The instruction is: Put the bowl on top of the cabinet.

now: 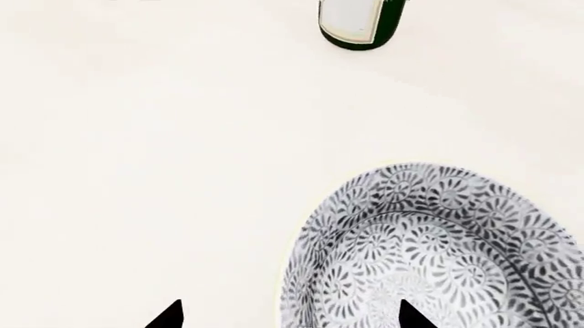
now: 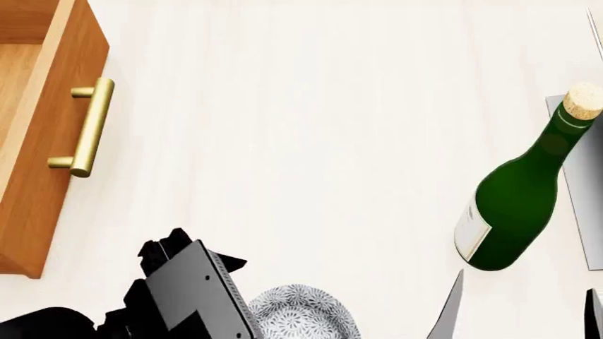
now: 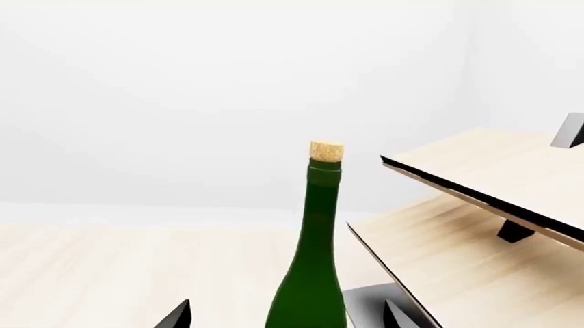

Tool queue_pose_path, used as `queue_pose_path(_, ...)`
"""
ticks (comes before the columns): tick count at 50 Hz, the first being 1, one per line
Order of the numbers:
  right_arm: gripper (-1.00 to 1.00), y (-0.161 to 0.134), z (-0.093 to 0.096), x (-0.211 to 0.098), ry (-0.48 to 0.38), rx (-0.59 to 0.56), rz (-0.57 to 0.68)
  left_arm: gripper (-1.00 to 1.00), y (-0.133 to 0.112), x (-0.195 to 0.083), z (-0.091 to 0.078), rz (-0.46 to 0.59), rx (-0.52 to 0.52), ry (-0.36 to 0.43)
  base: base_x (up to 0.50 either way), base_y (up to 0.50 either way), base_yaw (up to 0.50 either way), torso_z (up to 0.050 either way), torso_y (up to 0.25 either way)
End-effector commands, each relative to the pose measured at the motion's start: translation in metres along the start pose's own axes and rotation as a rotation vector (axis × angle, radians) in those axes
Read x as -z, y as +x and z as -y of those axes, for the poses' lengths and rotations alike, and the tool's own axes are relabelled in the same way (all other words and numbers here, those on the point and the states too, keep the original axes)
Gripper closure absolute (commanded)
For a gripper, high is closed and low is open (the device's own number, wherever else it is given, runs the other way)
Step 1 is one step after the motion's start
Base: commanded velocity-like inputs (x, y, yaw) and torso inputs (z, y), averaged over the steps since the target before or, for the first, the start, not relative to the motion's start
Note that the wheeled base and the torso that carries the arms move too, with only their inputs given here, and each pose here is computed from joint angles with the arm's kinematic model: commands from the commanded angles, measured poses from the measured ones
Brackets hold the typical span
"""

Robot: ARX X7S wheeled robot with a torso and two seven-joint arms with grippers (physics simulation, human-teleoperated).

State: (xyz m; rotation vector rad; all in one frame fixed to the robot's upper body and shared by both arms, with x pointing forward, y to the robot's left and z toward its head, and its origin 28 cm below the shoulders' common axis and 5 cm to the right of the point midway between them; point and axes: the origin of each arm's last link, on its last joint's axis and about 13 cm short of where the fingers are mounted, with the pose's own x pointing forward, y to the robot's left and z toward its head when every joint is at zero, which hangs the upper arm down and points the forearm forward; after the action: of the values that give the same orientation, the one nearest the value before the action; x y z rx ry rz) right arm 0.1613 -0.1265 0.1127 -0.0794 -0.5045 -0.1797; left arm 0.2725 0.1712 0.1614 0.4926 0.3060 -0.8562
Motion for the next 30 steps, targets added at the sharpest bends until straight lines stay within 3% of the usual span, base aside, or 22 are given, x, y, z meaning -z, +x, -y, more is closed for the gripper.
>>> queue_pose_path(1,-1.0,0.0,0.0,0.0,0.002,-0.004,0.0,-1.0,0.014,0.007,-0.003,-0.063,0.018,0.075,0.0,0.0,0.0,0.0,0.0)
queue_pose_path(26,-1.0,-0.001,-0.001,0.0,0.0,-0.01,0.002,-1.0,0.026,0.022,-0.005,-0.118,0.016,0.147,0.0,0.0,0.0,0.0,-0.005)
queue_pose_path(27,-1.0,-0.001,-0.001,0.0,0.001,-0.01,0.001,1.0,0.027,0.023,-0.006,-0.117,0.015,0.146,0.0,0.0,0.0,0.0,-0.01)
queue_pose_path(30,-1.0,-0.001,-0.001,0.0,0.0,-0.01,0.002,1.0,0.026,0.024,-0.004,-0.102,0.01,0.159,0.0,0.0,0.0,0.0,-0.004)
